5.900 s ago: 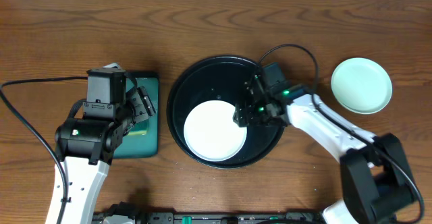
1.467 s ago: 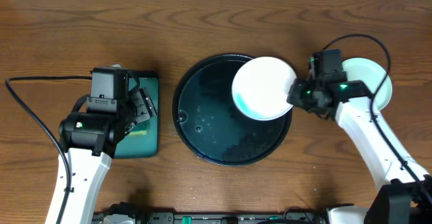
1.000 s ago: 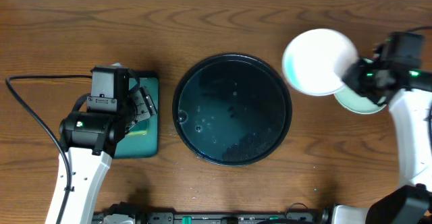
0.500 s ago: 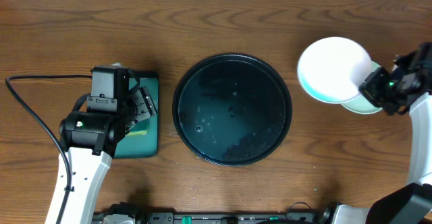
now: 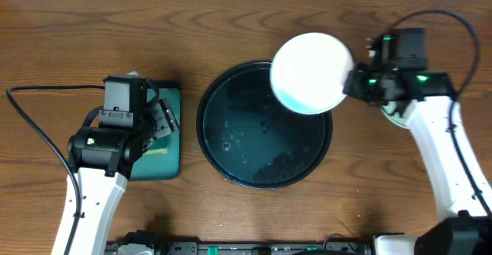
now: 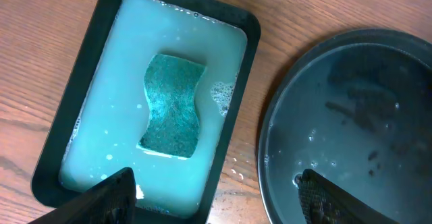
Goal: Clean dirty plates on tray and stack at the side
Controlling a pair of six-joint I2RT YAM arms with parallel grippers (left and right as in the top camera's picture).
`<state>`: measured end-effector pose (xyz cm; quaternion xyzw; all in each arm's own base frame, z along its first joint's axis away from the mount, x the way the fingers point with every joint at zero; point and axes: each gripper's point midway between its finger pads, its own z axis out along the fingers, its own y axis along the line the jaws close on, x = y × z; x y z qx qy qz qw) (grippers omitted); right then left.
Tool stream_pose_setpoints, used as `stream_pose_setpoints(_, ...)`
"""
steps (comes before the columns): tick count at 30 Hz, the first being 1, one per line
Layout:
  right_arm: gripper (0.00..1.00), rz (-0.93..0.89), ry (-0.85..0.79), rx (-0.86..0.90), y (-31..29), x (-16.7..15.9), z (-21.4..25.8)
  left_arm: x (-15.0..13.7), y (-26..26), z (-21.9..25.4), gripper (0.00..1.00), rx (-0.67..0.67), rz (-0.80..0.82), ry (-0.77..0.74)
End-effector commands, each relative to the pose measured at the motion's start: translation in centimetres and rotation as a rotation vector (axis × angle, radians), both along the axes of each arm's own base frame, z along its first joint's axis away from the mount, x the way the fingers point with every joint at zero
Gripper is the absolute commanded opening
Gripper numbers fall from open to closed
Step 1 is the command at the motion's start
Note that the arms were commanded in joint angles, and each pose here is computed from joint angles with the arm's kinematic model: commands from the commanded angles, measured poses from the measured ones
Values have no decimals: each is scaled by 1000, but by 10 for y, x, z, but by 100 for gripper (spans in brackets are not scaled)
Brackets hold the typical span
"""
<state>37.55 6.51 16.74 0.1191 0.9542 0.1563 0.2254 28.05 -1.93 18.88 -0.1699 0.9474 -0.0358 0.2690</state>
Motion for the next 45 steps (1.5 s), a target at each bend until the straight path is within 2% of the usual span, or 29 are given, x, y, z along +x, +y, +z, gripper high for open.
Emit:
stream_pose_setpoints(1,2,43,-10,-136,11,9,-11,0,-1,-2,77,5,-9,6)
stream_pose_setpoints(6,1,147,-48,-332,32,13,-21,0,-1,-2,77,5,-9,6)
stream_pose_setpoints(12,1,304,-157,-604,56,12,-5,0,-1,-2,77,5,-9,6)
stream_pose_setpoints(17,1,328,-228,-810,70,5,11,0,-1,-2,77,5,-9,6)
stream_pose_setpoints(23,1,298,-360,-1157,69,7,55,0,-1,-2,77,5,-9,6)
stream_pose_setpoints(29,1,299,-498,-1456,100,-6,109,0,-1,-2,78,5,-9,6)
stream_pose_setpoints(38,1,376,-561,-1643,140,-33,140,0,-1,-2,77,5,-9,6)
stream_pose_setpoints(45,1,380,-557,-1675,143,-37,145,0,-1,-2,77,5,-9,6)
